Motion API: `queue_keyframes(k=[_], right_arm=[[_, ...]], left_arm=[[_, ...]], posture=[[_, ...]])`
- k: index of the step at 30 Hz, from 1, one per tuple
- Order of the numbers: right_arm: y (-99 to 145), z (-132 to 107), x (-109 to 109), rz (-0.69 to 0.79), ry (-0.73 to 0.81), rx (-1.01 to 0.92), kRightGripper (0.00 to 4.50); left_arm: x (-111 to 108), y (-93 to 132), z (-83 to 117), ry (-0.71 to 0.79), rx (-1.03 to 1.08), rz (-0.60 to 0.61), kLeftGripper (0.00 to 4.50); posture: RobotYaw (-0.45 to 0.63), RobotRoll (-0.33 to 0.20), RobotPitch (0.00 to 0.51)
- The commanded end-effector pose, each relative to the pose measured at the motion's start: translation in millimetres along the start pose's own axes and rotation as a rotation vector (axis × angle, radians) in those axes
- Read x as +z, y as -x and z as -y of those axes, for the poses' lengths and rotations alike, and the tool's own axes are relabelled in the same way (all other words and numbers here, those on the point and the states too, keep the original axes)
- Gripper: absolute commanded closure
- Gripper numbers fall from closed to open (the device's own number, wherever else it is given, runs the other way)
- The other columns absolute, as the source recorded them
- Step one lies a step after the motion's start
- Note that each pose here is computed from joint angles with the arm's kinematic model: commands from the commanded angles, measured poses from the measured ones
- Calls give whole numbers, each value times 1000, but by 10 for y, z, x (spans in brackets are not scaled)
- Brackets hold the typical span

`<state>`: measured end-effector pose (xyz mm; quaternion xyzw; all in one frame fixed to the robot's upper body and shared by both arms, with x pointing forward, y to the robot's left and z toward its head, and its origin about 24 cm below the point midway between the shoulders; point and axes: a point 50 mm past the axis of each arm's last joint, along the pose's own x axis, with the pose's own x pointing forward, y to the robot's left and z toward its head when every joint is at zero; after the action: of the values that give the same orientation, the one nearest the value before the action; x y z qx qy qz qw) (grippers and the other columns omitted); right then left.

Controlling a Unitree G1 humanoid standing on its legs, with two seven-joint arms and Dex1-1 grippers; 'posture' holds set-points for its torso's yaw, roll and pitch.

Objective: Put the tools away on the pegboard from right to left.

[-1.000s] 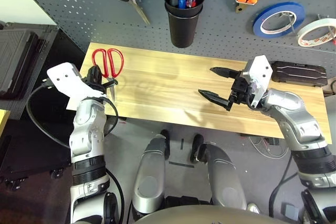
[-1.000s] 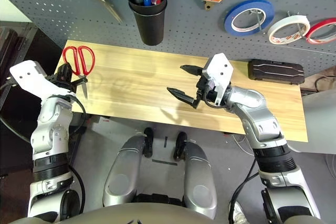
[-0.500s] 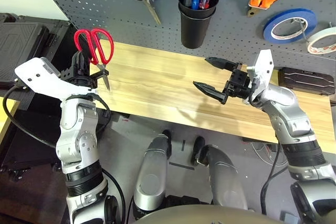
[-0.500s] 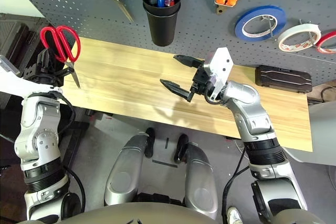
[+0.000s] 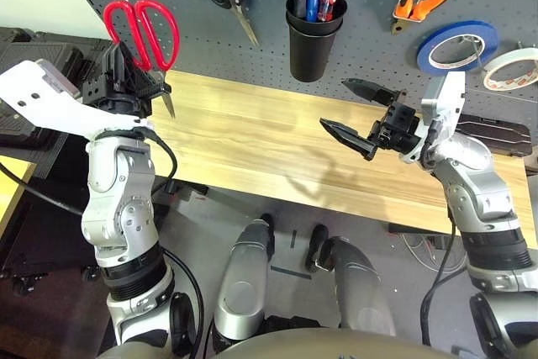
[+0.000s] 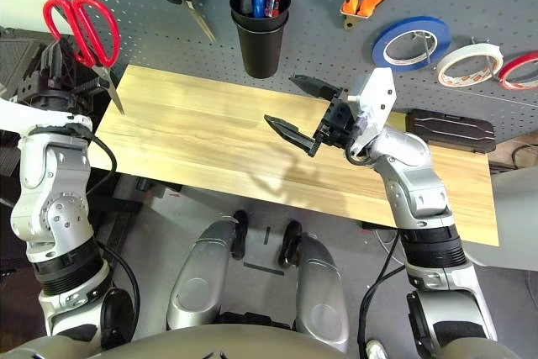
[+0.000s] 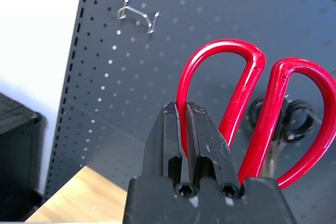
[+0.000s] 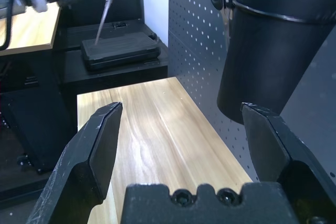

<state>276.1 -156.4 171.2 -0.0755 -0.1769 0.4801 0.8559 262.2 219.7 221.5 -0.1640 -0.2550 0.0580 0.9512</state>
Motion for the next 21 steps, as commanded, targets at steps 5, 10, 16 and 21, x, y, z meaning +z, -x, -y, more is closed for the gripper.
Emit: queue_keyframes(k=[5, 10, 16, 21], right_arm=[[103, 52, 87, 2, 29, -48, 0], [106, 47, 93, -1, 35, -62, 0], [108, 46, 102, -4, 42, -78, 0], [117, 38, 100, -9, 44, -84, 0]], left_arm=[[-77, -30, 78, 50, -53, -30, 4470], [-230, -111, 135, 92, -84, -61, 4470], [-339, -235, 143, 106, -95, -65, 4470], [-390, -329, 147, 114, -108, -63, 4470]], posture=[[238, 0, 238], [222, 0, 238], [203, 0, 238], [188, 0, 237]])
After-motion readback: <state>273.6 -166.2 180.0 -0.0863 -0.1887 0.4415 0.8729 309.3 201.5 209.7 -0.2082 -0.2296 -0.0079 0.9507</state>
